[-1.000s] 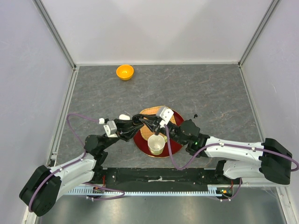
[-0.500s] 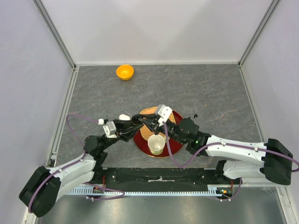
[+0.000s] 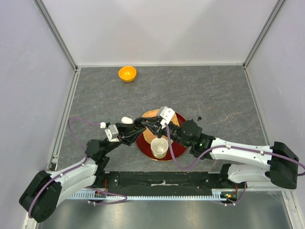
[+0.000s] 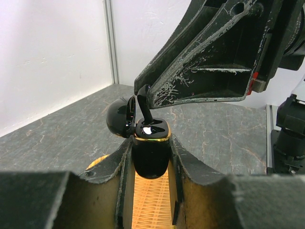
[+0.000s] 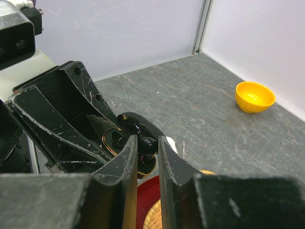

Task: Insert the wireless bluetooth earbuds into the charging case
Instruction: Place the earbud in the charging case.

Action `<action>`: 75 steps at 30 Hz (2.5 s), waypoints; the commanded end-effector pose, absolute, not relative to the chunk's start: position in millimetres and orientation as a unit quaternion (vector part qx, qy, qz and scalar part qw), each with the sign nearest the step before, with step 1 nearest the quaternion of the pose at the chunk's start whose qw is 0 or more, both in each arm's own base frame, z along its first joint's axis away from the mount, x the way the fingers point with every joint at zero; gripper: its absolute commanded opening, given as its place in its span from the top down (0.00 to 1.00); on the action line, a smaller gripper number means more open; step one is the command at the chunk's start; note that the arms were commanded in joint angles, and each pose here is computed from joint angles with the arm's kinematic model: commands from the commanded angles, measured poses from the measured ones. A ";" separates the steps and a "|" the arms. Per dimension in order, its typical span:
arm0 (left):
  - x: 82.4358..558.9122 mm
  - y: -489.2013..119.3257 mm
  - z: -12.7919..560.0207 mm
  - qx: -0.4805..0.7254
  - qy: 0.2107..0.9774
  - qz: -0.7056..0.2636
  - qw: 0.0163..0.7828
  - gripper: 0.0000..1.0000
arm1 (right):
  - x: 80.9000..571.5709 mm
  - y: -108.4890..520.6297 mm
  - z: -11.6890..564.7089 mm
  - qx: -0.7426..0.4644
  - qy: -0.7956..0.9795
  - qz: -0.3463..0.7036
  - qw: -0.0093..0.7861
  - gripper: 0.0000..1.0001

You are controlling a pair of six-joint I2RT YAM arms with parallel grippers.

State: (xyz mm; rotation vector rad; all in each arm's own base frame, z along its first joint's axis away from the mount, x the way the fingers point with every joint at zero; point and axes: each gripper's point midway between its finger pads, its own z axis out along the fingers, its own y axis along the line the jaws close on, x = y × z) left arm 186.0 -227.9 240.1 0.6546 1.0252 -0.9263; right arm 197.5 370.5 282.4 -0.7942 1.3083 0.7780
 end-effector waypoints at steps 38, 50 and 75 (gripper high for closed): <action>147.4 -205.4 333.1 0.285 0.275 -0.417 0.818 0.98 | 197.9 369.0 261.7 -0.326 0.593 0.358 0.643 1.00; 153.0 -208.2 331.1 0.281 0.286 -0.421 0.814 0.98 | 192.2 356.3 258.8 -0.322 0.589 0.361 0.647 1.00; 143.1 -212.0 337.2 0.302 0.266 -0.430 0.808 0.98 | 203.8 355.4 277.7 -0.296 0.572 0.348 0.681 1.00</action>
